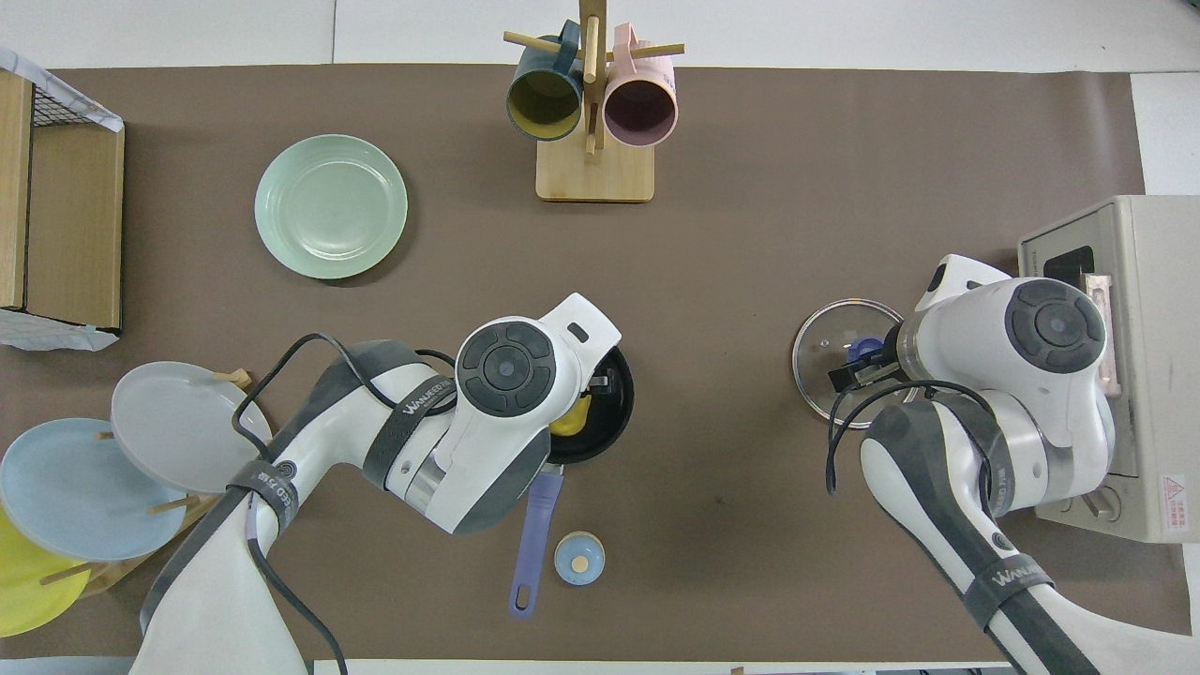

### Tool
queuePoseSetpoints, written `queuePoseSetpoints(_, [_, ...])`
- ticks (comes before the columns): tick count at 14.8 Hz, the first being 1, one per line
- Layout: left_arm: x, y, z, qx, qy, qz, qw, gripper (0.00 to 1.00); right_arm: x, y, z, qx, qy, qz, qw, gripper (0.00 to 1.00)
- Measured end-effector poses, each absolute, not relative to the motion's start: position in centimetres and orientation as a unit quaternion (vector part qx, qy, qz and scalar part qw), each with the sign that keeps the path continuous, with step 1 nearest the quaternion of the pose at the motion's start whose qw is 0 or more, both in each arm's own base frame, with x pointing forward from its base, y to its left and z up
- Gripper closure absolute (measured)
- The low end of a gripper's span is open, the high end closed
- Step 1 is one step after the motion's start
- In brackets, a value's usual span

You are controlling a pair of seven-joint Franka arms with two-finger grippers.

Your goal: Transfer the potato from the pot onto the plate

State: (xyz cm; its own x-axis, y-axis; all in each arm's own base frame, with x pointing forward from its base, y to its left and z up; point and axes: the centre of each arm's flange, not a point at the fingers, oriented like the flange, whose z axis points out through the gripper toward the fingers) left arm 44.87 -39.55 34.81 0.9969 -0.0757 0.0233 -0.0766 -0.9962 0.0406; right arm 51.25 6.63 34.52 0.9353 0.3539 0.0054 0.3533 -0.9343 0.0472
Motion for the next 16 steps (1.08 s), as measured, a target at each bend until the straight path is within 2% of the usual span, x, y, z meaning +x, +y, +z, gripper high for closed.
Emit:
queuePoseSetpoints(2, [45.0,-39.6,34.2,0.999,-0.037,0.012,0.021,0.00,52.1,6.8,36.5,0.984,0.176,0.006,0.019,0.00])
queuePoseSetpoints(6, [45.2,-39.5,33.3,0.999,-0.034,0.009,0.018,0.00,55.0,7.4,45.6,0.989,0.149,-0.005,0.011,0.00])
queuePoseSetpoints(10, [45.3,-39.5,32.4,0.999,-0.034,0.008,0.017,0.00,55.9,7.1,54.2,0.993,0.114,-0.019,0.014,0.00])
queuePoseSetpoints(13, [45.4,-39.6,32.4,0.999,-0.033,0.011,0.019,0.00,56.2,6.7,58.6,0.994,0.102,-0.031,0.015,0.00])
queuePoseSetpoints(14, [45.5,-39.6,32.6,0.999,-0.033,0.012,0.020,0.08,56.3,6.5,59.5,0.995,0.095,-0.036,0.015,0.00])
queuePoseSetpoints(15, [45.5,-39.6,32.6,0.999,-0.033,0.012,0.020,0.08,56.4,6.3,59.9,0.995,0.085,-0.040,0.015,0.00])
queuePoseSetpoints(16, [45.5,-39.6,32.7,0.999,-0.033,0.013,0.021,0.13,56.6,6.0,60.0,0.996,0.074,-0.043,0.015,0.00])
